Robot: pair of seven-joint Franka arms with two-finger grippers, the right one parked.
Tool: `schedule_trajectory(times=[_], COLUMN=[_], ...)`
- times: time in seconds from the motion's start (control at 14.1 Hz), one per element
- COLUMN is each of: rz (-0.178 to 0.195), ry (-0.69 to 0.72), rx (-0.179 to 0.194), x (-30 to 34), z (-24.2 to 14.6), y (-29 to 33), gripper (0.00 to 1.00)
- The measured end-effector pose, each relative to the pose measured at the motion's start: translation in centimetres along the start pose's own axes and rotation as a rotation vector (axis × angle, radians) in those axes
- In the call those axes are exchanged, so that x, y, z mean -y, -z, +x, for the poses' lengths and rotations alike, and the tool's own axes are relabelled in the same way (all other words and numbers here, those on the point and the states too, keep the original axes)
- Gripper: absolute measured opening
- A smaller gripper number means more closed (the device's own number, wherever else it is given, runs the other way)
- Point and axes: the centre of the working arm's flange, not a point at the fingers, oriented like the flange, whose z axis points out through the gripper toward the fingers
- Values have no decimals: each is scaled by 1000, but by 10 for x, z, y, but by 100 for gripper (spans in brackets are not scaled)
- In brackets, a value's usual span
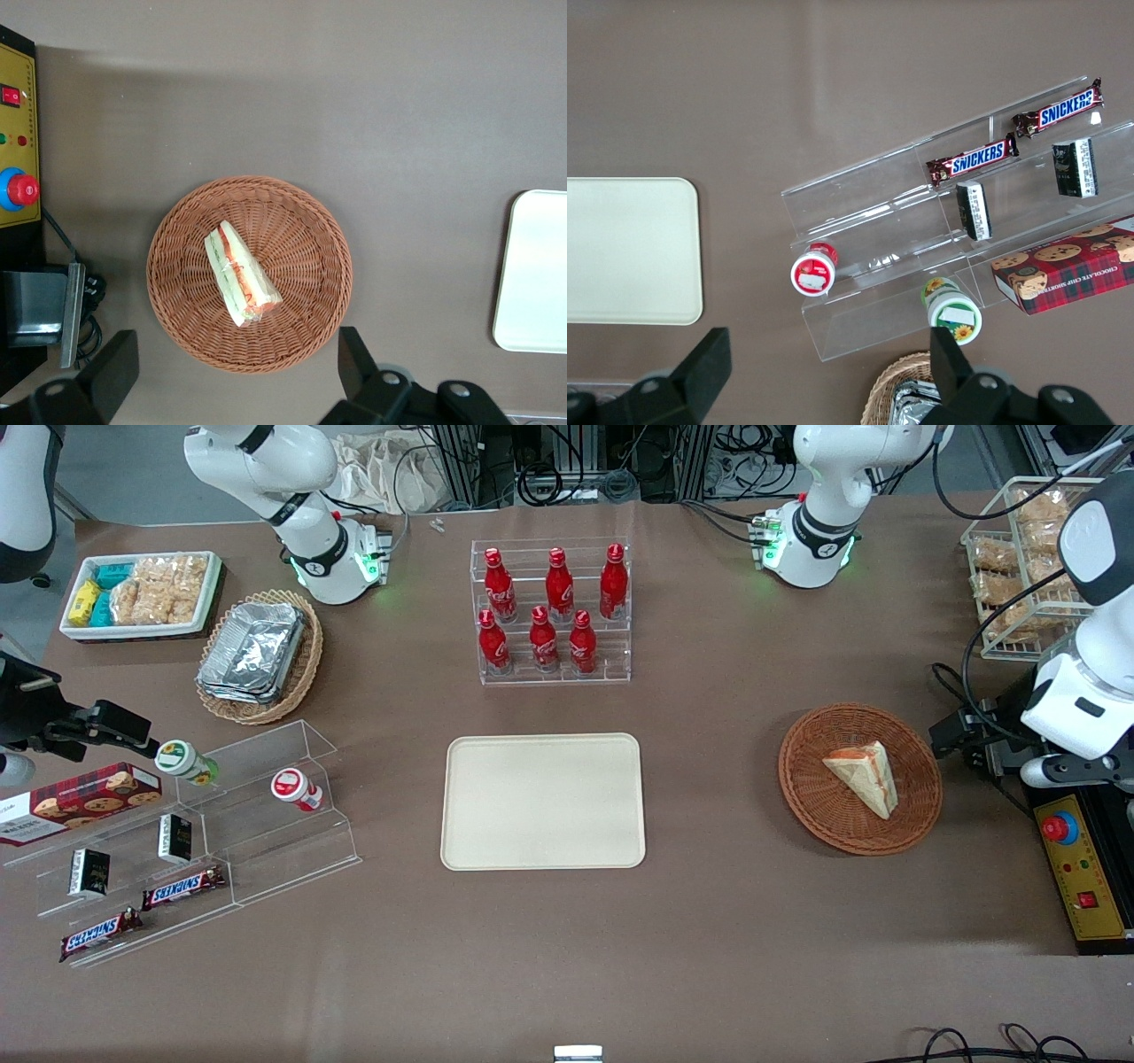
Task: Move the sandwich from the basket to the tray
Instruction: 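Move the left gripper over the wrapped sandwich in the wicker basket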
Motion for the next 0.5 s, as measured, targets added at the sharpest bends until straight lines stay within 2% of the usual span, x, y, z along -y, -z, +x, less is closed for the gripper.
schedule_trajectory(times=[0.5], rz=[10], ry=[15], rx=[84], x=[6], z=[-7], y=[-20], gripper=[100])
